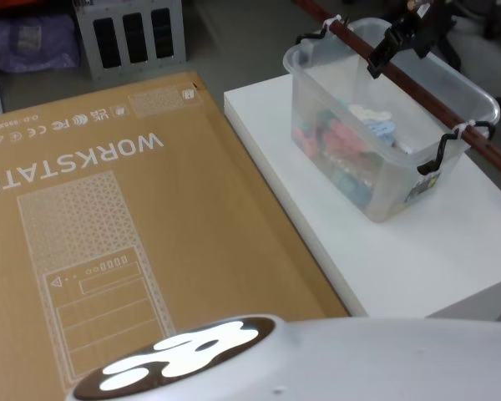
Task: Use one hand to grasp the basket and place it at the designated location.
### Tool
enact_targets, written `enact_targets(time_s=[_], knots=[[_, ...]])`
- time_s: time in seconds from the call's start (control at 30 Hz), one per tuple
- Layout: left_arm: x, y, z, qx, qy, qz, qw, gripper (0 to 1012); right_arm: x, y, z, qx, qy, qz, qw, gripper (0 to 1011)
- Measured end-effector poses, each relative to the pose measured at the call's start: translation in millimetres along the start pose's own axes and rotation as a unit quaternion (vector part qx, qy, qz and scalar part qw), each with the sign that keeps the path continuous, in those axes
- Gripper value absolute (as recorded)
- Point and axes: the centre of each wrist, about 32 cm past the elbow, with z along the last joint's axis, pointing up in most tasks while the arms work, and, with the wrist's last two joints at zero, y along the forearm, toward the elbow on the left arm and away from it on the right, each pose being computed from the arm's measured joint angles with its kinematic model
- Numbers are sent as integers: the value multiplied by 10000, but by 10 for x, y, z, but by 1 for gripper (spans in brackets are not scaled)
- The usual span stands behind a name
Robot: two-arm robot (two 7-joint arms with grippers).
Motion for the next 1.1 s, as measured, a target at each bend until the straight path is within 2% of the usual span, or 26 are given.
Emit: enact_targets(time_s=[0.27,0.5,0.83,1.1], knots=[[0,0,0,0,0,0,10000,0,43,91,-37,80,11,101,9999,1000],[0,0,1,-1,-1,0,10000,0,99,242,-95,260,49,282,9993,1000],[0,0,0,0,0,0,10000,0,146,427,-108,380,43,557,9977,1000],[0,0,1,-1,-1,0,10000,0,165,445,-105,366,47,631,9973,1000]])
